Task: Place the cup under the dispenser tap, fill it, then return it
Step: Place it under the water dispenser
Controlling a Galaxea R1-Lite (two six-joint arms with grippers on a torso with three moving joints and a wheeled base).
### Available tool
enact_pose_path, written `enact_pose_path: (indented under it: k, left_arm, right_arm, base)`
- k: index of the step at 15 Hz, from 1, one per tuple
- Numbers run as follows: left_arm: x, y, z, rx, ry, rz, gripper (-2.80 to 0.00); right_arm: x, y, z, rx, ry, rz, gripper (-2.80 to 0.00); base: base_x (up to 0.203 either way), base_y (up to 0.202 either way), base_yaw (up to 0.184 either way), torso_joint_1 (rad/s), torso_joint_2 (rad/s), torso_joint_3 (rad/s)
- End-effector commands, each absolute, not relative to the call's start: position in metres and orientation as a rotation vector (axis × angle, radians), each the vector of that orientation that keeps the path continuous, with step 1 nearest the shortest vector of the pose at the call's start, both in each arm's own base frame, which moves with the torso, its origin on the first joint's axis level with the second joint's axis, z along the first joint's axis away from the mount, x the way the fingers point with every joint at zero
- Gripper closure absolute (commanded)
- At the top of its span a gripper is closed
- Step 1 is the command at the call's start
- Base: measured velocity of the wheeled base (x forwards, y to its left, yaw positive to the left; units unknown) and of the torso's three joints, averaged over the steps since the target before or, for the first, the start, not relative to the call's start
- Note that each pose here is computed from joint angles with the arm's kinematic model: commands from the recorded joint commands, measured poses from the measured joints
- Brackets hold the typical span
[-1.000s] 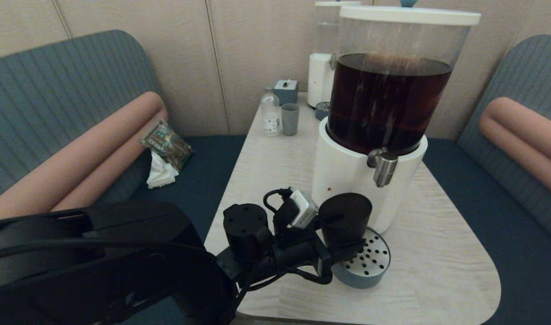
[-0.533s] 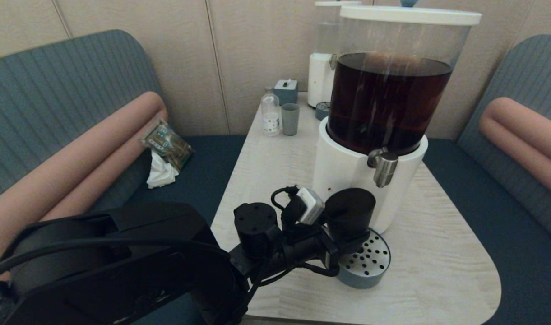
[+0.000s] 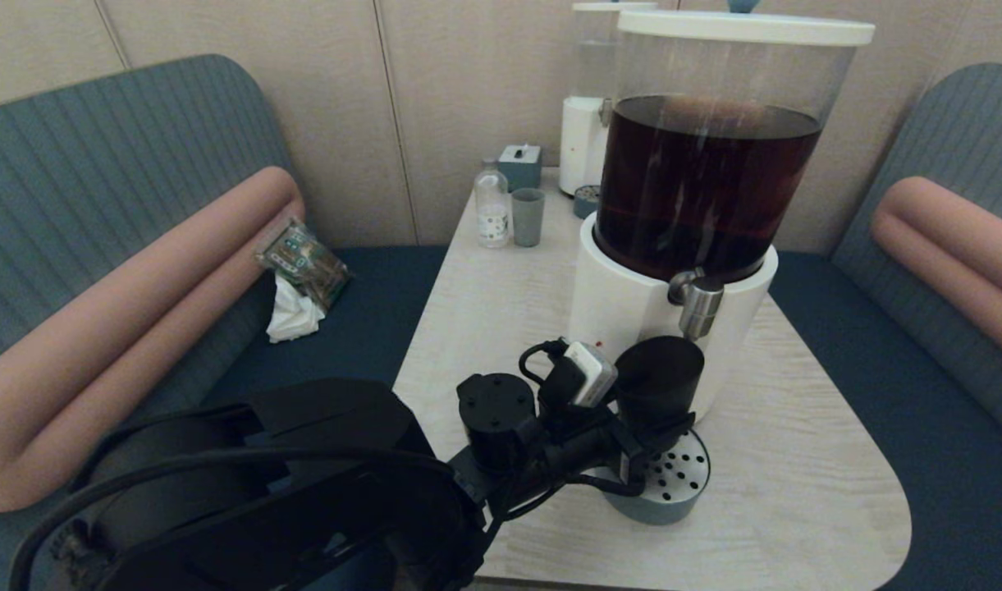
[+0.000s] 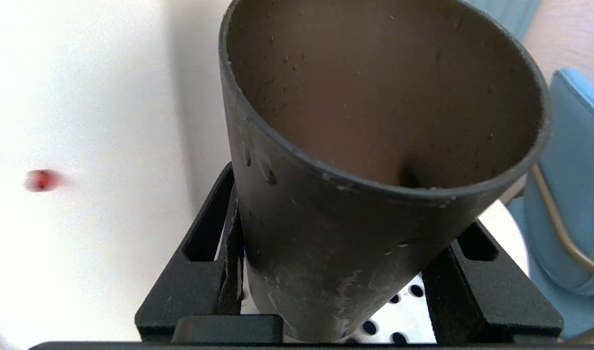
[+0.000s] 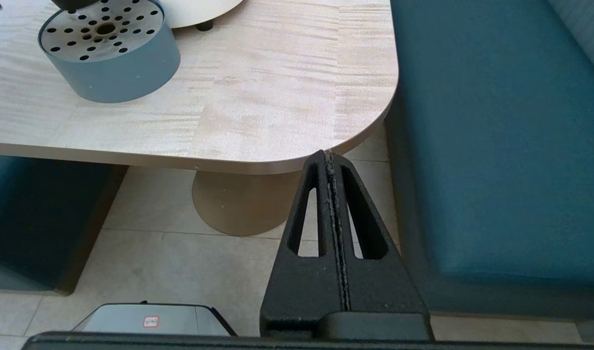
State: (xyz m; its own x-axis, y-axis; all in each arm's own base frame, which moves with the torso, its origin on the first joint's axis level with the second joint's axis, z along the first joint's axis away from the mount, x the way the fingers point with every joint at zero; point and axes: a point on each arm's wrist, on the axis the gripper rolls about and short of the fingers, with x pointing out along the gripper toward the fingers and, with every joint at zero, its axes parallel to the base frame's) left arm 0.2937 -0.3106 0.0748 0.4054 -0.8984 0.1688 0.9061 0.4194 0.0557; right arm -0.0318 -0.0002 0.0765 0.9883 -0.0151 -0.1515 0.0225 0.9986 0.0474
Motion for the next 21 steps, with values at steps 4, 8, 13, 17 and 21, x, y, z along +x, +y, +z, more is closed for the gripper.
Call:
enact_pose_path:
  k: [4,8,13,17,21]
  left_arm:
    - [0.291,-0.315,0.067,-0.046,-0.17,-1.153,0.0]
    - [0.287,-0.314,0.061,-0.04,-0.141,-1.158,0.0]
    - [0.287,-0.314,0.06,-0.039,-0.141,-1.158,0.0]
    - [0.287,-0.313,0.06,-0.039,-0.139,-1.156,0.0]
    - [0.287,-0.314,0.061,-0.04,-0.141,-1.157,0.0]
  right_arm:
    - [-0.032,0.0,0.076,0.05,0.153,-0.019,0.0]
    - [-0.032,0.0,0.076,0.05,0.153,-0.019,0.0]
    - [-0.032,0.0,0.076,0.05,0.153,-0.019,0.0]
    - [-0.032,0.0,0.076,0.05,0.153,-0.019,0.0]
    - [-0.032,0.0,0.076,0.05,0.153,-0.019,0.0]
  base:
    - [0.0,0.0,0.0,0.0,0.0,0.0]
    - [0.0,0.0,0.0,0.0,0.0,0.0]
    - [0.0,0.0,0.0,0.0,0.0,0.0]
    - [0.0,0.0,0.0,0.0,0.0,0.0]
    - [0.0,0.0,0.0,0.0,0.0,0.0]
